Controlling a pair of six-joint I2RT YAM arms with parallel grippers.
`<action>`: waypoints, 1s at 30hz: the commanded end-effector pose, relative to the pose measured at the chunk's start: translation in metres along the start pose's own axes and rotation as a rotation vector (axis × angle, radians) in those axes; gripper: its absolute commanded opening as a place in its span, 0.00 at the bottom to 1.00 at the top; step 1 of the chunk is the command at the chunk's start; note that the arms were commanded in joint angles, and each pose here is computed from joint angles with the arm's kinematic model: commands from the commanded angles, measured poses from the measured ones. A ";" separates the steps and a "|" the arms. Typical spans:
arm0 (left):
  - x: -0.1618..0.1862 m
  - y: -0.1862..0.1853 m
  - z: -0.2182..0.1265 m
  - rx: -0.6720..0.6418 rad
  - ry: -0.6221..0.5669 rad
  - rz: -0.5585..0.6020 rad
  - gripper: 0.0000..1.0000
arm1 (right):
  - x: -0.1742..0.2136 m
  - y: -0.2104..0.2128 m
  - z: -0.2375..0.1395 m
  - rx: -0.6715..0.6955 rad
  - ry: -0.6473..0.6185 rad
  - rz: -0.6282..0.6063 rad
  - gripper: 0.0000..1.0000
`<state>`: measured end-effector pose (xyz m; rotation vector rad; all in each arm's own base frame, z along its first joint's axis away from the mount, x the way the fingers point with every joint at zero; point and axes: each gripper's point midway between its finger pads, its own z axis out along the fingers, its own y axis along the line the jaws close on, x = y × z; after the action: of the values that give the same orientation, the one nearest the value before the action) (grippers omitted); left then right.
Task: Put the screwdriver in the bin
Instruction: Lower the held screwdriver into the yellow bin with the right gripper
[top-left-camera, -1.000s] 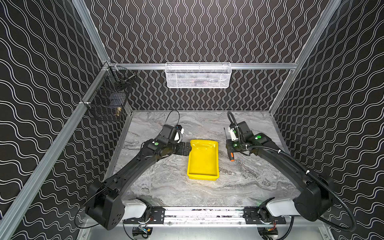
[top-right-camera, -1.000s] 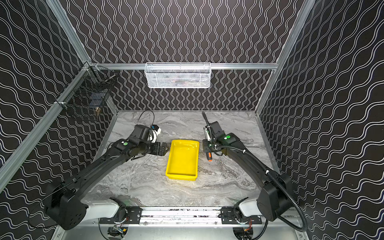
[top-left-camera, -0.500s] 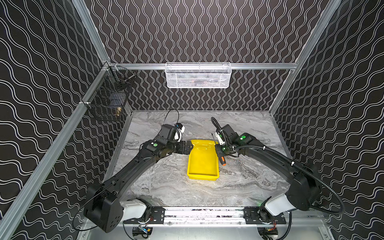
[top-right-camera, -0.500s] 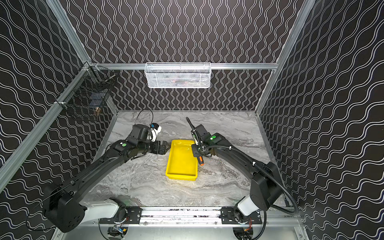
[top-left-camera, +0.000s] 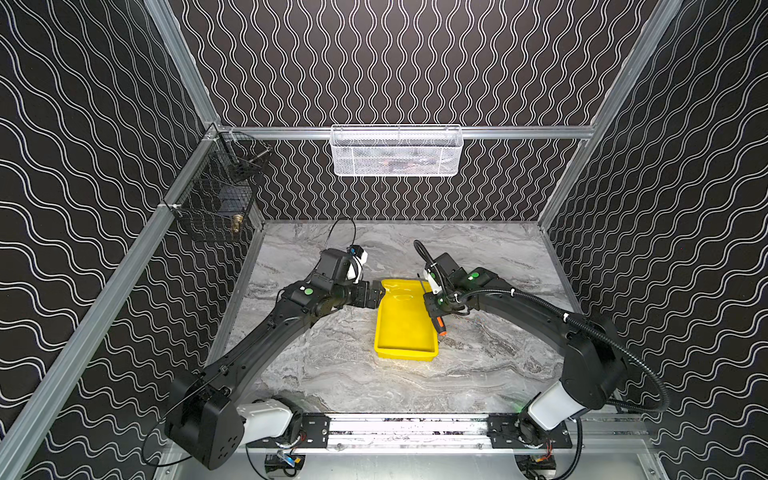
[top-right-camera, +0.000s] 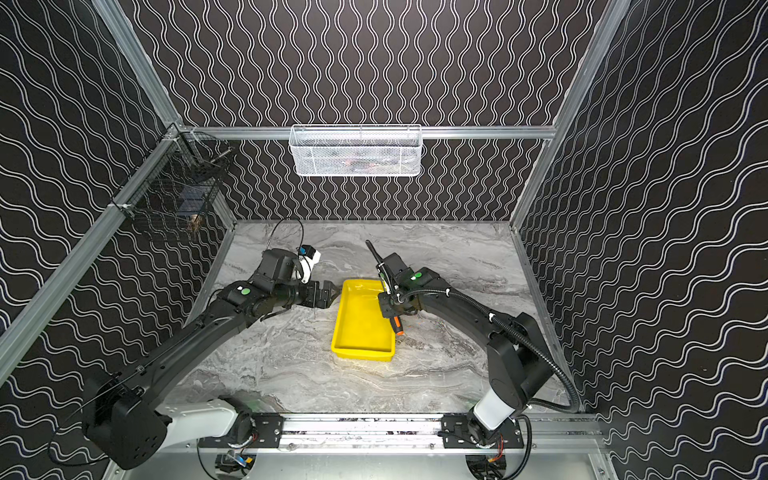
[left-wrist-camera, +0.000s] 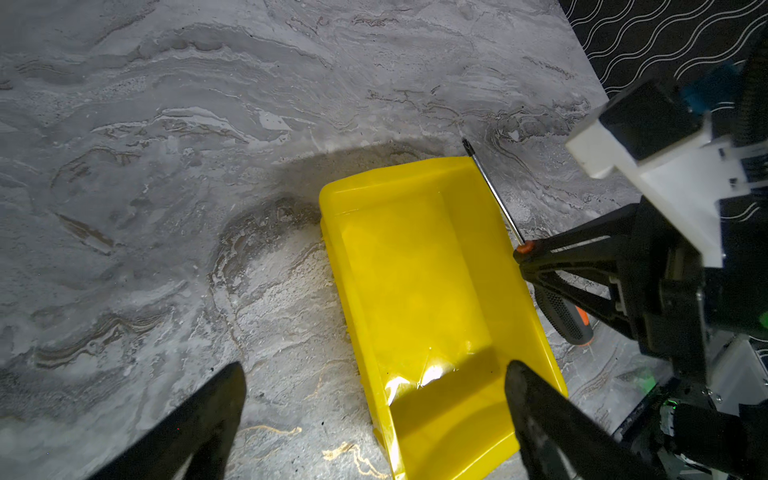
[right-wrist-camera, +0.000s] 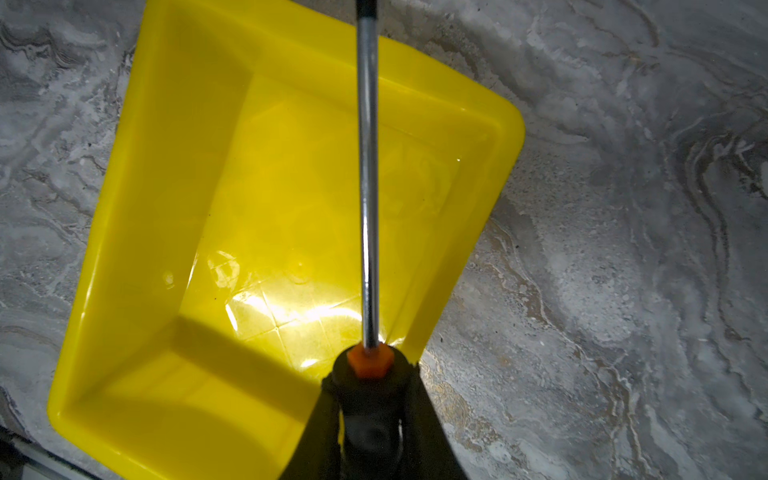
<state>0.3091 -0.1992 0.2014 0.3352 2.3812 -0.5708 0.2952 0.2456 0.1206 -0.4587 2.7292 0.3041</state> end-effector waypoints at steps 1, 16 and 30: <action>-0.005 0.000 -0.002 -0.007 -0.027 -0.010 0.99 | -0.010 0.012 -0.001 -0.032 -0.024 0.002 0.08; -0.006 0.002 -0.005 -0.011 -0.048 -0.014 0.99 | -0.007 0.041 0.023 -0.055 0.024 -0.039 0.08; -0.005 0.005 -0.011 -0.032 -0.057 -0.011 0.99 | 0.003 0.039 0.062 -0.029 0.075 -0.042 0.08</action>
<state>0.3062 -0.1917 0.2084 0.2949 2.3485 -0.5524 0.2931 0.2940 0.0707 -0.5694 2.8007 0.3163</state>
